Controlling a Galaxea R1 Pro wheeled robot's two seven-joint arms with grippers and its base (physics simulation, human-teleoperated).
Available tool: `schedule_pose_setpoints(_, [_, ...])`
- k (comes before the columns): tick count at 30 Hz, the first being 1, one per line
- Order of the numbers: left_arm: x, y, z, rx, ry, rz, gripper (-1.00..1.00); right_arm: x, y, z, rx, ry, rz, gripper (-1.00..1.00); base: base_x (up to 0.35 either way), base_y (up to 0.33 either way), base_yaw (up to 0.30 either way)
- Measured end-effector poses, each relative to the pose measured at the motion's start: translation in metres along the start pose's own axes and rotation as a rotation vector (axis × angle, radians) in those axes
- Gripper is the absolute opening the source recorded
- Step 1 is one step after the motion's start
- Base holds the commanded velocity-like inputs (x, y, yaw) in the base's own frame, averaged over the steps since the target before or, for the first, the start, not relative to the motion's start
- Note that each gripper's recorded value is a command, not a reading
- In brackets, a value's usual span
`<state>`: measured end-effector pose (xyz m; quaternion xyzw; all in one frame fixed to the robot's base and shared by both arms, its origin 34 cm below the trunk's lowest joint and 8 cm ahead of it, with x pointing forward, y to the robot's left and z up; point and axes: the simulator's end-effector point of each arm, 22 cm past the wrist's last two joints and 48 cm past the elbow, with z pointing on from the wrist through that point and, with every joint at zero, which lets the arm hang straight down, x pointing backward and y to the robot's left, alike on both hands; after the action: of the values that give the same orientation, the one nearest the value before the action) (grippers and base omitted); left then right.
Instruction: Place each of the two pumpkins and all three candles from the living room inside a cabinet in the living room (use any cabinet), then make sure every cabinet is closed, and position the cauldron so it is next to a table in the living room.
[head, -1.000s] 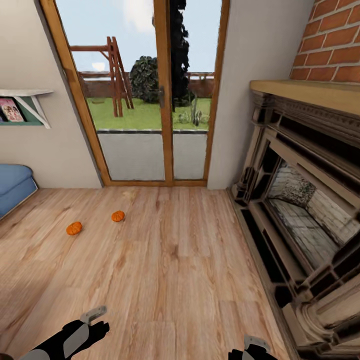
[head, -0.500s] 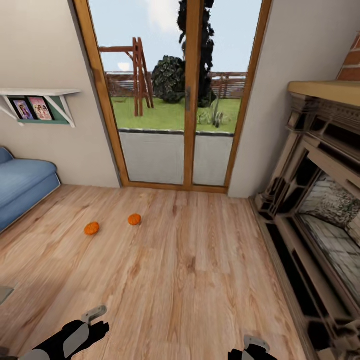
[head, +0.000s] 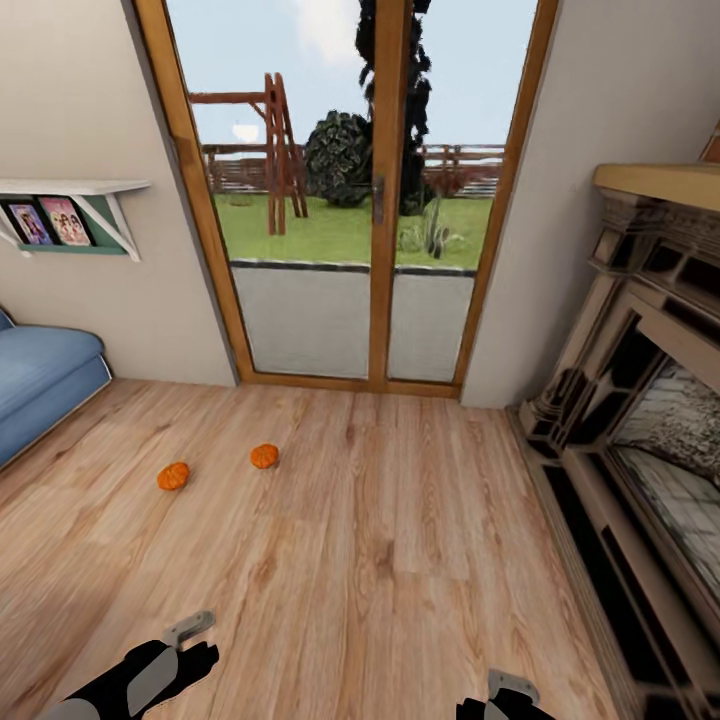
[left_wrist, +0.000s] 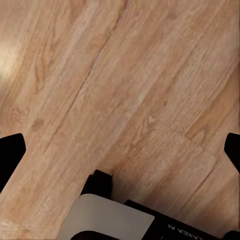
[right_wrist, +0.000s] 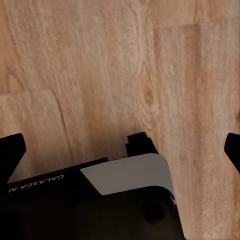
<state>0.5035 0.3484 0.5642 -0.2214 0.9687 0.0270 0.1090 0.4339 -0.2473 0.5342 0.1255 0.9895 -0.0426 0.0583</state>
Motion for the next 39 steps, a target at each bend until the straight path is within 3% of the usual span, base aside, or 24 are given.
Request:
schedule_pose_setpoints(21, [-0.0017, 0.0003, 0.0, 0.0, -0.007, -0.002, 1.0, 0.0002, 0.0009, -0.0001, -0.001, 0.0, 0.0, 1.0, 0.327, 0.0, 0.017])
schedule_pose_setpoints(39, [-0.0016, -0.0007, 0.0, 0.001, -0.008, -0.002, 1.0, 0.0005, 0.0017, -0.0002, -0.001, 0.001, -0.001, 1.0, 0.327, 0.0, 0.266])
